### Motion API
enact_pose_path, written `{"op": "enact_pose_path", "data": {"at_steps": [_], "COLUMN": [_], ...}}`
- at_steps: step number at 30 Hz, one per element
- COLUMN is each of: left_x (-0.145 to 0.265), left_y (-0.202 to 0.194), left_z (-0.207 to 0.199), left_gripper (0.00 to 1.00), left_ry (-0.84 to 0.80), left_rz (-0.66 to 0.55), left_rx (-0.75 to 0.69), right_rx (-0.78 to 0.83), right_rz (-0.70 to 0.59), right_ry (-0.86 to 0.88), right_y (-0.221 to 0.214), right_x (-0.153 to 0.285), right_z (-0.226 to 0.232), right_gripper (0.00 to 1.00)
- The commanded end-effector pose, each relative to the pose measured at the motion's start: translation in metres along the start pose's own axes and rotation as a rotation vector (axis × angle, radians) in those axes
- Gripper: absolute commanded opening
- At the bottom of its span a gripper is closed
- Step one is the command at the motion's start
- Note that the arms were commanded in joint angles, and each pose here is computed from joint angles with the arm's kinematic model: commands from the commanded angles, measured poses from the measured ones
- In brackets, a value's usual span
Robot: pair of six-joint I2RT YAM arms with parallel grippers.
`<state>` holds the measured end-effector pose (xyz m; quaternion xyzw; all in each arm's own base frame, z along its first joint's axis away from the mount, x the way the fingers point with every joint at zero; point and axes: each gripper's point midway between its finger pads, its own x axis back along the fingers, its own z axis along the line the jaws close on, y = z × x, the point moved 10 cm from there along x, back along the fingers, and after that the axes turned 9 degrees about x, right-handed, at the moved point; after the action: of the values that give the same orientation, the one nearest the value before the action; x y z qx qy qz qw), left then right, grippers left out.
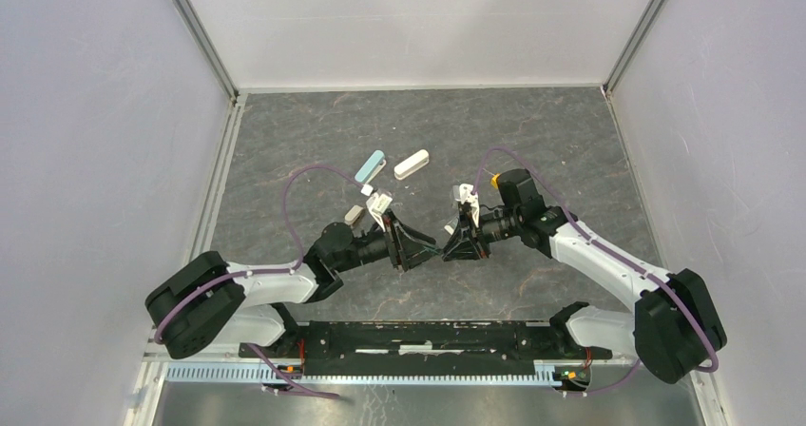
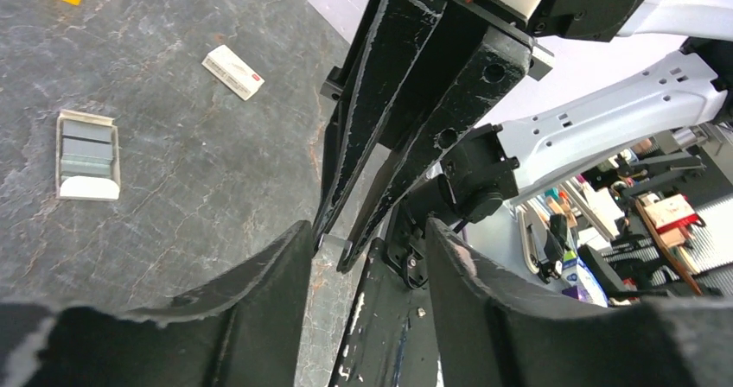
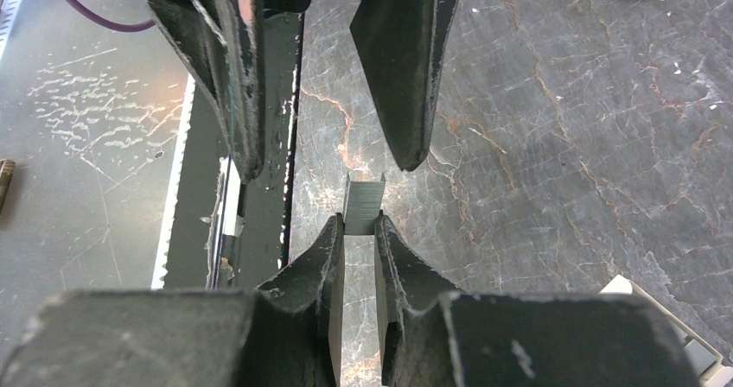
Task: Unload the staples from the stapler
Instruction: Pick up the staple from the center of the board.
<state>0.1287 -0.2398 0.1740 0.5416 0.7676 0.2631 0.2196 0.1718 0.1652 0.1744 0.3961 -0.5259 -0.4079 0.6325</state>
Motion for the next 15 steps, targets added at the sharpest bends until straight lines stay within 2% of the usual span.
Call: {"op": "enact_pose_path", "data": {"at_steps": [1, 3, 10, 15], "left_x": [-0.0117, -0.0138, -0.0145, -0.0116], "left_y": [0.0113, 0.0107, 0.0072, 0.0045], "left_z": [-0.0126, -0.0119, -0.0085, -0.0048], "left_gripper": [0.53, 0.47, 0.46, 0.49], "left_ry": [-0.102, -0.107, -0.103, -0.071], "left_rz": [0.001, 0.012, 0.03, 0.042], "left_rx": [-0.027, -0.018, -0.008, -0.019], "right_rx": [0.054, 0.055, 0.055, 0.056], "right_rz": [-0.033, -0.035, -0.037, -0.039], "right_ry": [0.024, 0.024, 0.026, 0.03], "right_y": [0.0162, 0.0165, 0.0171, 0.0178], "right_x": [-0.0001, -0.0001, 0.0002, 0.0002], "right_z": [-0.0038, -0.0039, -0.0036, -0.0031], "right_gripper": [0.09, 0.1, 0.09, 0.09]}}
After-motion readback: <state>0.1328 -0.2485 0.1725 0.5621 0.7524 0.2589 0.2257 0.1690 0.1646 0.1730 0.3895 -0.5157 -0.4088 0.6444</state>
